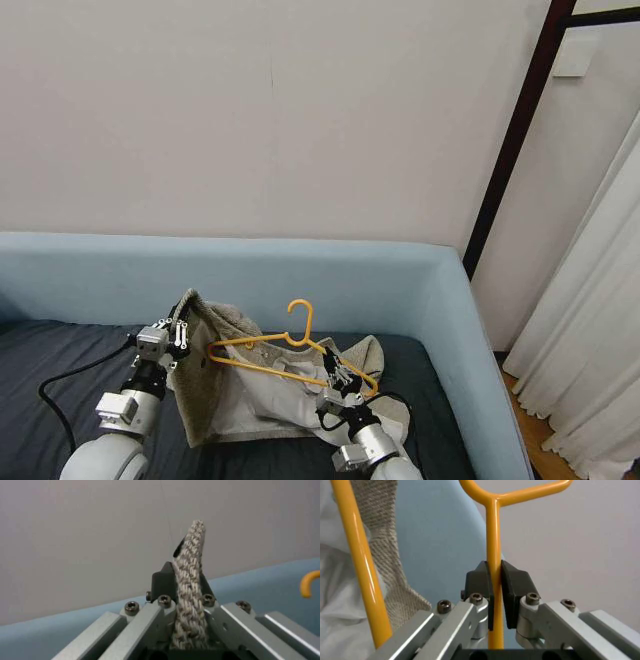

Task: Pick up the clothes from the sofa and hang them on the clothes hanger.

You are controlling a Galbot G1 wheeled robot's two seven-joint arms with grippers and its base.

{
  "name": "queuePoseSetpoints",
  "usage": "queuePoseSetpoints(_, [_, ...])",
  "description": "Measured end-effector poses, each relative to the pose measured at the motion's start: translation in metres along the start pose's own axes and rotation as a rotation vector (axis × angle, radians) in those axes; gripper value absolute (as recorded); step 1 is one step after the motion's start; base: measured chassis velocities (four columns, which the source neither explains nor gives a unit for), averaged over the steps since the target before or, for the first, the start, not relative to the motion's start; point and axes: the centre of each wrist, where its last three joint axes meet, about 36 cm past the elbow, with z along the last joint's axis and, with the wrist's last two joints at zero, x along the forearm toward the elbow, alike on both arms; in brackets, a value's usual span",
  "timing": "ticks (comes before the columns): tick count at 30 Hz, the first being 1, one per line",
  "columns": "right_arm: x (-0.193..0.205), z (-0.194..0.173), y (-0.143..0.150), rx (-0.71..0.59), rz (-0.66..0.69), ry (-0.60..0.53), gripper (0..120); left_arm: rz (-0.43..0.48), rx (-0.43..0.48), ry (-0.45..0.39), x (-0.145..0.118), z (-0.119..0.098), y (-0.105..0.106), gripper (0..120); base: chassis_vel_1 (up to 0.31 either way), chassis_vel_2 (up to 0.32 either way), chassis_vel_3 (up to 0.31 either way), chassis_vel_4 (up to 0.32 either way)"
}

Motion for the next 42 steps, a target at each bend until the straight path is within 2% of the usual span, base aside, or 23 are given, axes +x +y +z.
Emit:
queuePoseSetpoints(5, [-0.022, 0.007, 0.003, -0.004, 0.015, -0.027, 5, 0.047, -0.019, -0.009, 0.006, -0.002, -0.006, 0, 0.000, 0.000, 0.000, 0.000])
queuePoseSetpoints(15, [-0.043, -0.012, 0.015, -0.038, 0.015, -0.074, 5, 0.139, -0.002, -0.022, 0.023, 0.015, -0.037, 0, 0.000, 0.000, 0.000, 0.000])
queuePoseSetpoints(21, [-0.051, -0.026, 0.014, -0.109, -0.002, -0.015, 5, 0.207, 0.000, -0.035, 0.035, 0.028, -0.050, 0, 0.000, 0.000, 0.000, 0.000])
queuePoseSetpoints(26, [-0.052, -0.043, 0.006, -0.253, -0.025, 0.096, 5, 0.252, -0.020, -0.028, 0.049, 0.050, -0.057, 0, 0.000, 0.000, 0.000, 0.000])
queuePoseSetpoints(27, [-0.051, -0.047, 0.002, -0.296, -0.032, 0.136, 5, 0.252, -0.043, -0.028, 0.051, 0.059, -0.057, 0, 0.000, 0.000, 0.000, 0.000])
queuePoseSetpoints(30, [-0.048, -0.048, -0.002, -0.332, -0.042, 0.180, 5, 0.231, -0.069, -0.021, 0.051, 0.066, -0.055, 0, 0.000, 0.000, 0.000, 0.000])
queuePoseSetpoints(34, [-0.035, -0.038, 0.000, -0.379, -0.064, 0.256, 5, 0.146, -0.109, 0.017, 0.052, 0.075, -0.047, 0, 0.000, 0.000, 0.000, 0.000])
queuePoseSetpoints(39, [-0.021, -0.033, 0.005, -0.413, -0.075, 0.314, 5, 0.061, -0.137, 0.055, 0.052, 0.077, -0.041, 0, 0.000, 0.000, 0.000, 0.000])
queuePoseSetpoints(42, [-0.020, -0.032, 0.006, -0.415, -0.076, 0.319, 5, 0.055, -0.139, 0.058, 0.051, 0.076, -0.041, 0, 0.000, 0.000, 0.000, 0.000])
